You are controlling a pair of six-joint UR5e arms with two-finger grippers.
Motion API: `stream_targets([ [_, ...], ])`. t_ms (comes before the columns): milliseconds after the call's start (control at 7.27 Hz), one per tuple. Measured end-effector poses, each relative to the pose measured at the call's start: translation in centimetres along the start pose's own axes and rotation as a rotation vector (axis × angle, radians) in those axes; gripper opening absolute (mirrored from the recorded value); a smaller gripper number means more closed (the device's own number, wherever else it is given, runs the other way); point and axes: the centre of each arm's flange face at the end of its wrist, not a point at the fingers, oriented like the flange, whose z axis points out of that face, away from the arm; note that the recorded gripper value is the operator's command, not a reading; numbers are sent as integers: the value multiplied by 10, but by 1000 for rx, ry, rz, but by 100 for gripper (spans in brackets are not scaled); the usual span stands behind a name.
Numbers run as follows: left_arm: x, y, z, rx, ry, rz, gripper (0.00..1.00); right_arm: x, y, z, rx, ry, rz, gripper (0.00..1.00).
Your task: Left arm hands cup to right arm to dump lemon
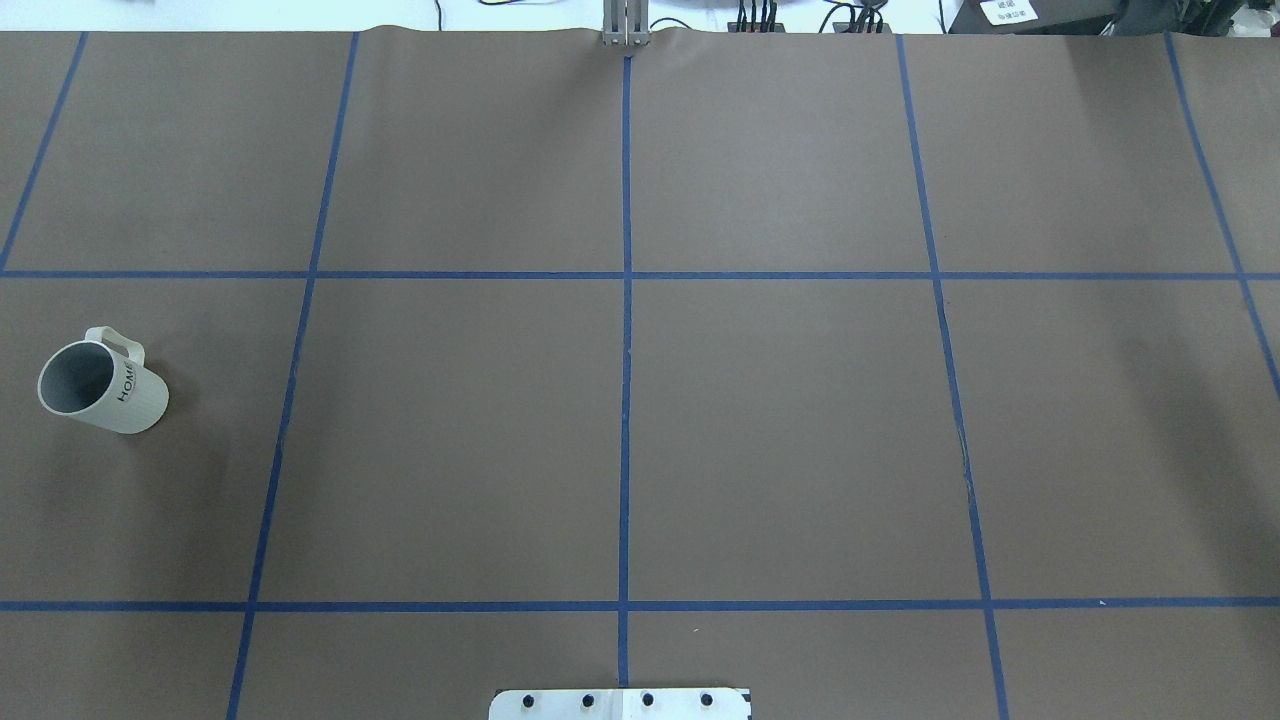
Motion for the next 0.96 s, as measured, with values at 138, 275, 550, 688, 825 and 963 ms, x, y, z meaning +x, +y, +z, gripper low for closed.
stream_targets([
  [138,0,0,0,-2,0,-2,100,8,1,7,-14,0,13,100],
  [275,0,-1,-1,-1,0,-2,100,15,6,14,-13,1,11,100],
  [550,2,-2,-1,0,1,0,100,27,19,26,16,9,-18,100],
  [688,1,-2,-1,0,0,-1,100,30,23,29,20,11,-22,100],
  [825,0,-1,-1,-2,-1,-2,100,32,24,31,21,12,-22,100],
  [963,-1,0,1,-5,-2,-5,100,35,24,34,17,12,-18,100],
])
